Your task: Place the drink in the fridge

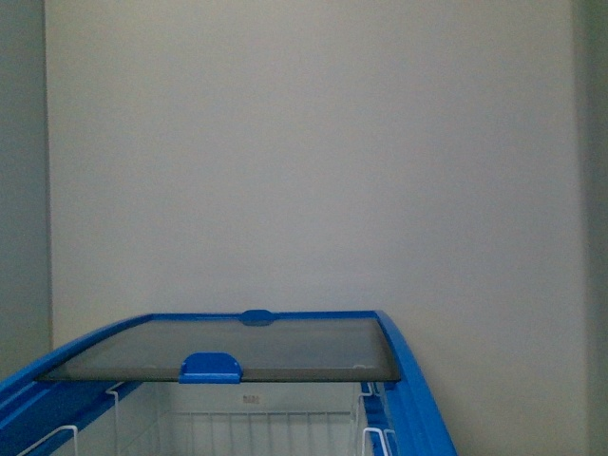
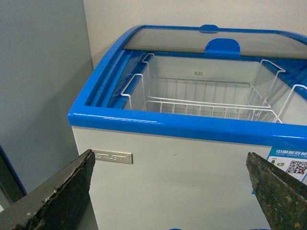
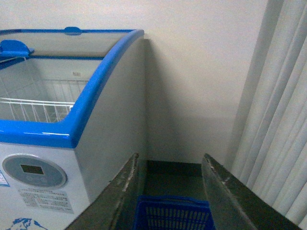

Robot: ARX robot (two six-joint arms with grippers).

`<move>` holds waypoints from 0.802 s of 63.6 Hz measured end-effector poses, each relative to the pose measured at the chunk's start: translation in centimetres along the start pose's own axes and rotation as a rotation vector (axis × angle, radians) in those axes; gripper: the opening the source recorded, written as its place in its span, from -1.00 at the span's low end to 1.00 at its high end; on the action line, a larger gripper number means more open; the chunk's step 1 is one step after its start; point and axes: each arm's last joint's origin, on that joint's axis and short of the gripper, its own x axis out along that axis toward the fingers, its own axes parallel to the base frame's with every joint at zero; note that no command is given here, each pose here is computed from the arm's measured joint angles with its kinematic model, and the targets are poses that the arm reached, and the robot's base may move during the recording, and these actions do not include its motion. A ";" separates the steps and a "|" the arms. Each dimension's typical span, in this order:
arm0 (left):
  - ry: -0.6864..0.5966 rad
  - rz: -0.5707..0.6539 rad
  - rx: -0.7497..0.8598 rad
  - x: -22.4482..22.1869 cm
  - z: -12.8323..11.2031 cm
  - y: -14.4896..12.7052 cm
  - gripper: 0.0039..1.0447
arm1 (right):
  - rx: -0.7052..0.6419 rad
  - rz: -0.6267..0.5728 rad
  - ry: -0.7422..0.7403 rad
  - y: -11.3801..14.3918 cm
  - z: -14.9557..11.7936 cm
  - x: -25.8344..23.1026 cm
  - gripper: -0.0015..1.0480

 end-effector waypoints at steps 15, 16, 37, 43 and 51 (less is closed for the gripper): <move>0.000 0.000 0.000 0.0 0.0 0.0 0.85 | 0.000 0.000 0.000 0.0 0.0 0.0 0.58; 0.000 0.000 0.000 0.0 0.0 0.0 0.85 | 0.000 0.000 0.000 0.0 0.0 0.0 0.61; 0.000 0.000 0.000 0.0 0.0 0.0 0.85 | 0.000 0.000 0.000 0.0 0.0 0.0 0.86; 0.000 0.000 0.000 0.0 0.0 0.0 0.85 | 0.000 0.000 0.000 0.0 0.0 0.0 0.86; 0.000 0.000 0.000 0.0 0.0 0.0 0.85 | 0.000 0.000 0.000 0.0 0.0 0.0 0.86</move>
